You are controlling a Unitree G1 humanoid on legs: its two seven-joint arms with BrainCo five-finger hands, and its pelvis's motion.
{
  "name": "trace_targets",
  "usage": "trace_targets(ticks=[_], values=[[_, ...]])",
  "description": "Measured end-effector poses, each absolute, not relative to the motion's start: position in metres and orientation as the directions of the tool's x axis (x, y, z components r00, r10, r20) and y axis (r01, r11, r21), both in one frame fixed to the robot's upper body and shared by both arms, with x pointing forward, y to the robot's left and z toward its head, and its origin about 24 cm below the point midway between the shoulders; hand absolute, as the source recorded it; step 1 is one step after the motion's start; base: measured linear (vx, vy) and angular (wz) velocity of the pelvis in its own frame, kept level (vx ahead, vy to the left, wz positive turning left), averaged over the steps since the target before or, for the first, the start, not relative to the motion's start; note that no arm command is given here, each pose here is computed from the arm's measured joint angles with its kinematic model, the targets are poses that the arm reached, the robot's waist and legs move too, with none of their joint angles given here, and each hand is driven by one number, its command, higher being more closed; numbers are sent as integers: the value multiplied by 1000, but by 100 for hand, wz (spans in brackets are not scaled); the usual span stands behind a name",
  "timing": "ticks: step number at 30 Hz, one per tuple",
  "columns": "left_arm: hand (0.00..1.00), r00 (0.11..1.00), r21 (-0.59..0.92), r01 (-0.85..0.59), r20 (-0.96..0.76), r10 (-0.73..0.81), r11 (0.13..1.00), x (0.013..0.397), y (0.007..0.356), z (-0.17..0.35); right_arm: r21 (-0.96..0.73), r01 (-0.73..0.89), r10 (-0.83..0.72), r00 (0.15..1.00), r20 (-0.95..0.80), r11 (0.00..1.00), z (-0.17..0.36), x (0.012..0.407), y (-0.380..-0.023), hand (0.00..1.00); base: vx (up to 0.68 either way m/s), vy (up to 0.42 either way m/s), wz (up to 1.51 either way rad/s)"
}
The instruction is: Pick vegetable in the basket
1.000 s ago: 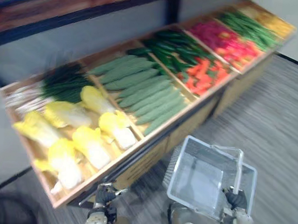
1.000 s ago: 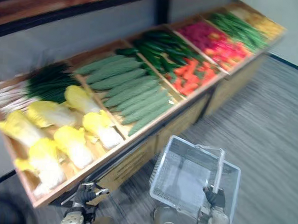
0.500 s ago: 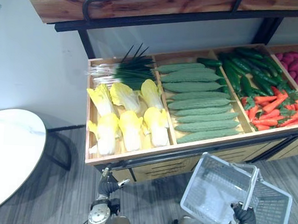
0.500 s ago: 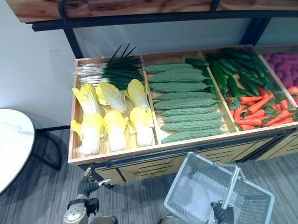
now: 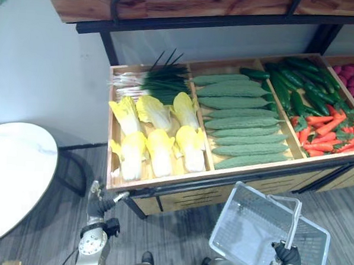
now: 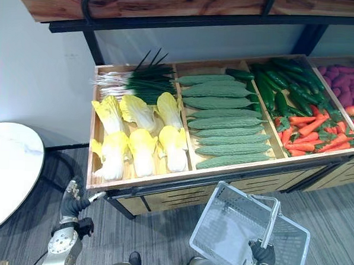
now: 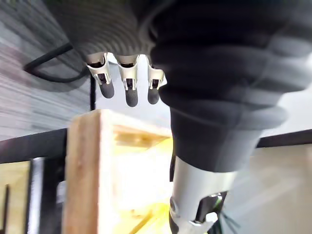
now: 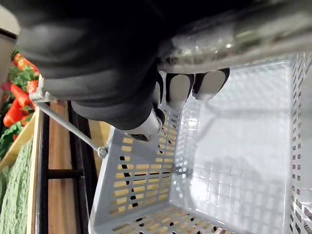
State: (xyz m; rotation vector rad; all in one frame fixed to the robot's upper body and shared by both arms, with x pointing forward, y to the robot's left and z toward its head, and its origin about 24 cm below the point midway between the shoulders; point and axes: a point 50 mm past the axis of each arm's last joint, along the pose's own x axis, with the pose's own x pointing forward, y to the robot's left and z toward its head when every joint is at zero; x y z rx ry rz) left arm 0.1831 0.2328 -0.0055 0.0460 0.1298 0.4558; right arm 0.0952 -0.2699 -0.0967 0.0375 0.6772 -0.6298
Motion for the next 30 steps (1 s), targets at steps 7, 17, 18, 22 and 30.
trace_targets(ticks=[7,17,18,22,30], values=[[0,927,113,-374,20,374,921,214,212,19,-179,521,-518,630,-579,834,-94,103,-271,100,44,-9,-5],[0,905,274,-422,169,389,864,302,210,62,-126,419,-423,755,-501,899,-79,147,-257,100,19,-4,-35],[0,904,294,-426,175,391,855,313,211,68,-117,409,-411,771,-487,905,-76,154,-254,100,-56,14,-27],[0,904,381,-427,193,381,820,339,212,84,-91,365,-366,821,-438,927,-66,173,-244,100,-45,17,-23],[0,921,653,-390,274,278,650,365,191,108,-65,333,-335,880,-336,941,-48,189,-235,100,-18,3,-9]])
